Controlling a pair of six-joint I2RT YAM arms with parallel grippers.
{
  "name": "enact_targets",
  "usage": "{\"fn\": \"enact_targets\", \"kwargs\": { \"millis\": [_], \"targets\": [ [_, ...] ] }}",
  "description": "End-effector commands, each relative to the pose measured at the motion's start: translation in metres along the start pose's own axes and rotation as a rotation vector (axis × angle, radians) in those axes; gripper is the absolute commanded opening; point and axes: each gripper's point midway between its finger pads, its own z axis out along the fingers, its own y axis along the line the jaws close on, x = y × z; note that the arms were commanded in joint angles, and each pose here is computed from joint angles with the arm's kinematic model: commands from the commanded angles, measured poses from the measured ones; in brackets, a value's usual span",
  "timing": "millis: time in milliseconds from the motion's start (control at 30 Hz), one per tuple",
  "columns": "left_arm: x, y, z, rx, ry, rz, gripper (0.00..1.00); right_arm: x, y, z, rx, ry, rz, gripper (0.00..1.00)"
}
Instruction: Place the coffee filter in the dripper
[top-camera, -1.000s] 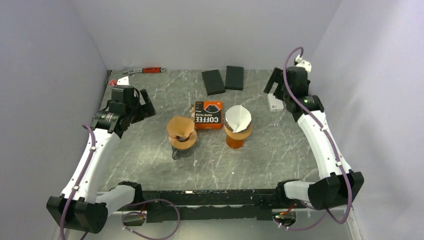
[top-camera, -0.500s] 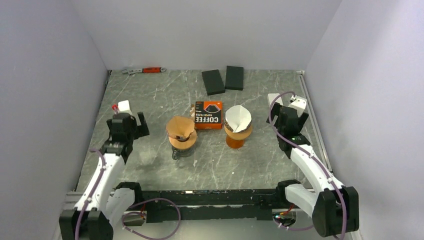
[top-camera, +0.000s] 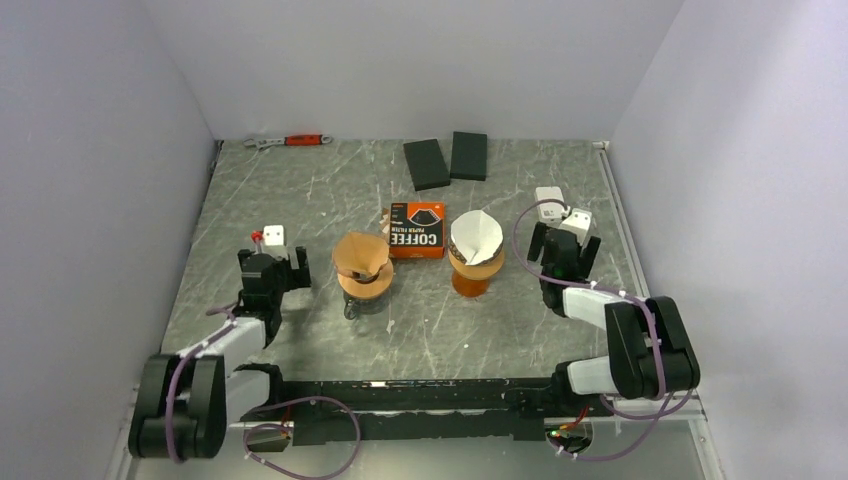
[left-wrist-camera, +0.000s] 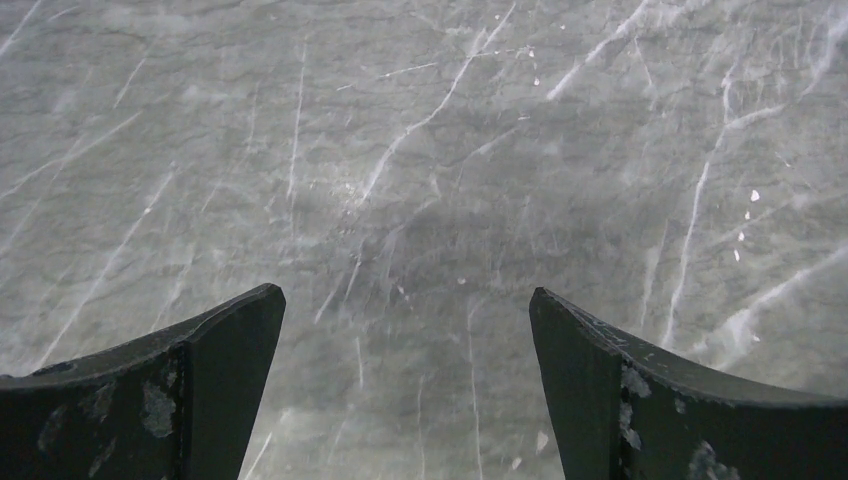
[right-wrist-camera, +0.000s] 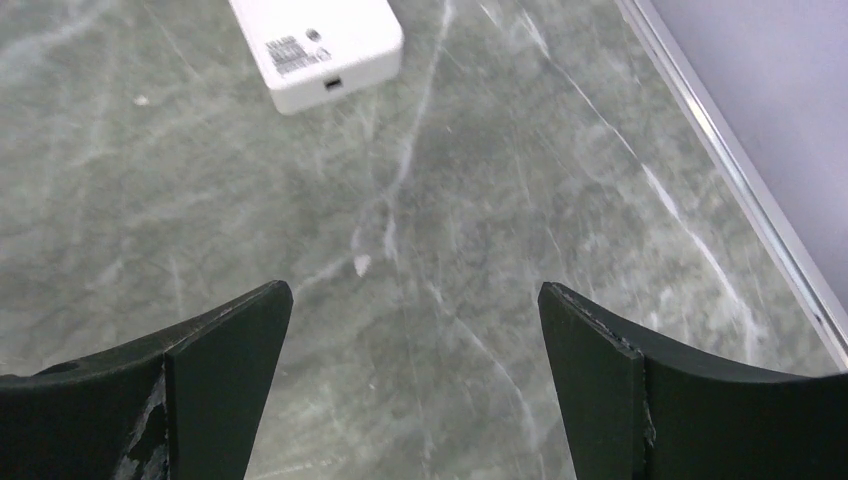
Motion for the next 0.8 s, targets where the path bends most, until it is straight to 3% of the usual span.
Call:
{"fn": "enact_targets", "kwargs": {
  "millis": [0, 167, 267, 333, 400, 767],
  "targets": [
    [-0.052, -0.005, 0.022, 0.027, -0.189, 0.058, 1.0, -0.054, 0.029, 0.008, -0.156, -0.204, 0.038, 1.0],
    [-0.062, -0.004, 0.053, 0.014, -0.213, 0.064, 1.0, -0.056, 0.026, 0.012, -0.2, -0.249, 0.02, 1.0],
    [-0.046, -0.008, 0.075, 0.033, -0.18, 0.058, 1.0, -0.049, 0.009, 0.015, -0.175, -0.291, 0.106, 1.0],
    [-0.04, -0.008, 0.084, 0.028, -0.185, 0.062, 0.99, -0.048, 0.019, 0.008, -0.262, -0.337, 0.065, 1.0],
    [-0.033, 0.006, 0.088, -0.013, -0.11, 0.01, 1.0, -0.043, 0.033, 0.01, -0.336, -0.291, 0.011, 1.0],
    [-0.034, 0.012, 0.09, -0.037, -0.119, -0.021, 0.99, -0.044, 0.036, 0.009, -0.352, -0.296, 0.01, 1.0]
  ]
}}
